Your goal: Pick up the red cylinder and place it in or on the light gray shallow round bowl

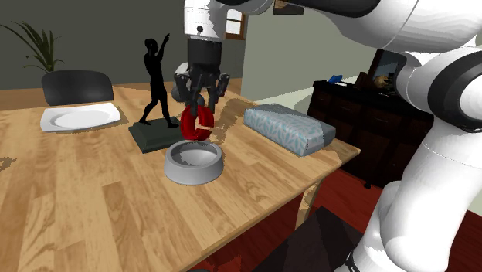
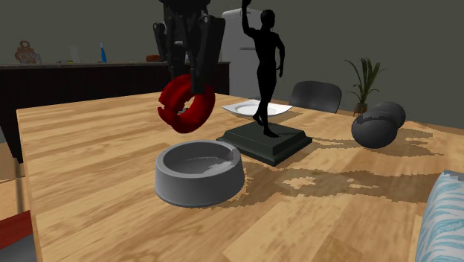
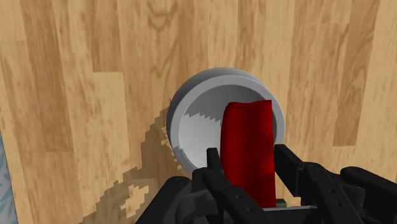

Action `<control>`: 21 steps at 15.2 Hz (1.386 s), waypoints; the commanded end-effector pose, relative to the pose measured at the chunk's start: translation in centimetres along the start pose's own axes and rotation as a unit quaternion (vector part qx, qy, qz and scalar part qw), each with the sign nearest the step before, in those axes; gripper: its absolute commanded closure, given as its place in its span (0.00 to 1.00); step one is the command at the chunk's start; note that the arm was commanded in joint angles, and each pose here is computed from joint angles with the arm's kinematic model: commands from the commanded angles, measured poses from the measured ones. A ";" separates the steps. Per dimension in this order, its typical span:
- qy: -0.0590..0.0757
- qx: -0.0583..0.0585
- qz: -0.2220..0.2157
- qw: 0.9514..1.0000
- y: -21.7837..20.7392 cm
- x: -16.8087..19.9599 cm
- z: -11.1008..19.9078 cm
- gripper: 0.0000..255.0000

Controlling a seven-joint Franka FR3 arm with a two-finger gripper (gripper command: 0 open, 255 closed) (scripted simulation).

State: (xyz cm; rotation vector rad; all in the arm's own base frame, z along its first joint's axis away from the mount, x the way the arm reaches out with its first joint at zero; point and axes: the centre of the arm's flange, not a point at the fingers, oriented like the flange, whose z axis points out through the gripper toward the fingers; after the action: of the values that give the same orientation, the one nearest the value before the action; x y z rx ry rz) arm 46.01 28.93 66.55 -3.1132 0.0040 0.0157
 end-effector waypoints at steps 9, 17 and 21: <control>0.000 0.000 0.000 1.000 0.2 0.0 5.5 1.00; 0.000 0.000 0.000 1.000 0.2 0.0 5.5 1.00; 0.000 0.000 0.000 1.000 0.2 0.0 5.5 0.00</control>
State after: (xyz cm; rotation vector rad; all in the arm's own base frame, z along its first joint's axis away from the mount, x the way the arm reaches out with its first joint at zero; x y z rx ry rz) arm 45.99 28.86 61.00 -3.1129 0.0042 0.0146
